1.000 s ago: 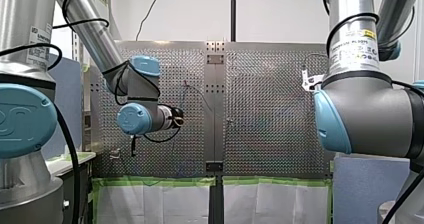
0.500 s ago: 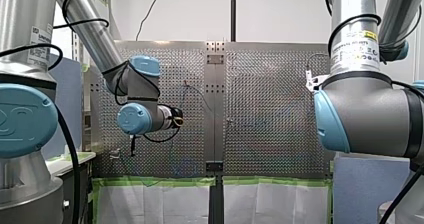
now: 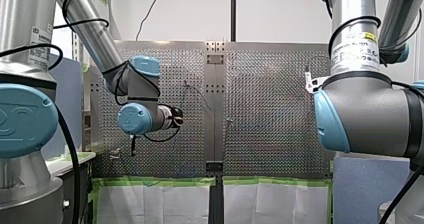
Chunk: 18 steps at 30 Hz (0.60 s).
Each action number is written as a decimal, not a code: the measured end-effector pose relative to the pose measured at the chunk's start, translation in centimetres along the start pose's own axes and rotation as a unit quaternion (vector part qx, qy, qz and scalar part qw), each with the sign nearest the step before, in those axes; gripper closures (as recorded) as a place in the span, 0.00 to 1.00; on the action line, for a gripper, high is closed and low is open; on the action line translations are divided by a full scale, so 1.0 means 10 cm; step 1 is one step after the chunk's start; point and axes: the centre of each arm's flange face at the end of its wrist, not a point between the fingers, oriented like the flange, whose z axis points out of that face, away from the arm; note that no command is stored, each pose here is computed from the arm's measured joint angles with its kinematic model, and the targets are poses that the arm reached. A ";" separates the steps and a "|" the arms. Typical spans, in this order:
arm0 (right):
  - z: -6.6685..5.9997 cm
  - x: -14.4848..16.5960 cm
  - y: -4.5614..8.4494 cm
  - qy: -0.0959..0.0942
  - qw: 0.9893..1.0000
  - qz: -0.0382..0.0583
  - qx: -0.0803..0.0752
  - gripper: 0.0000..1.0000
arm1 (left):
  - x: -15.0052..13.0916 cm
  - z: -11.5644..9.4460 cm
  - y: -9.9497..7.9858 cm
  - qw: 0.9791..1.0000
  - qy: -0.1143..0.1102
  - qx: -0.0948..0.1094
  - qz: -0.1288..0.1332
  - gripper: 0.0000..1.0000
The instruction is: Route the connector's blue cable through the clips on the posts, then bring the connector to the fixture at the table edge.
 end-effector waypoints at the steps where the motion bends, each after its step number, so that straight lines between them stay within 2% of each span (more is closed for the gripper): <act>1: 0.00 0.00 -0.01 0.000 1.000 0.000 0.003 1.00 | 0.00 0.00 0.00 1.000 0.000 0.000 0.000 0.00; 10: -0.01 0.02 -0.04 0.006 0.999 -0.005 0.040 1.00 | 0.00 0.01 0.01 1.000 0.000 -0.001 0.000 0.00; 13: -0.02 0.01 -0.02 0.005 0.999 -0.008 0.038 1.00 | 0.00 0.01 0.01 1.000 -0.001 -0.001 0.000 0.00; 18: -0.04 0.00 0.08 0.002 1.000 -0.012 0.017 1.00 | 0.00 0.01 0.01 1.000 -0.001 -0.001 0.000 0.00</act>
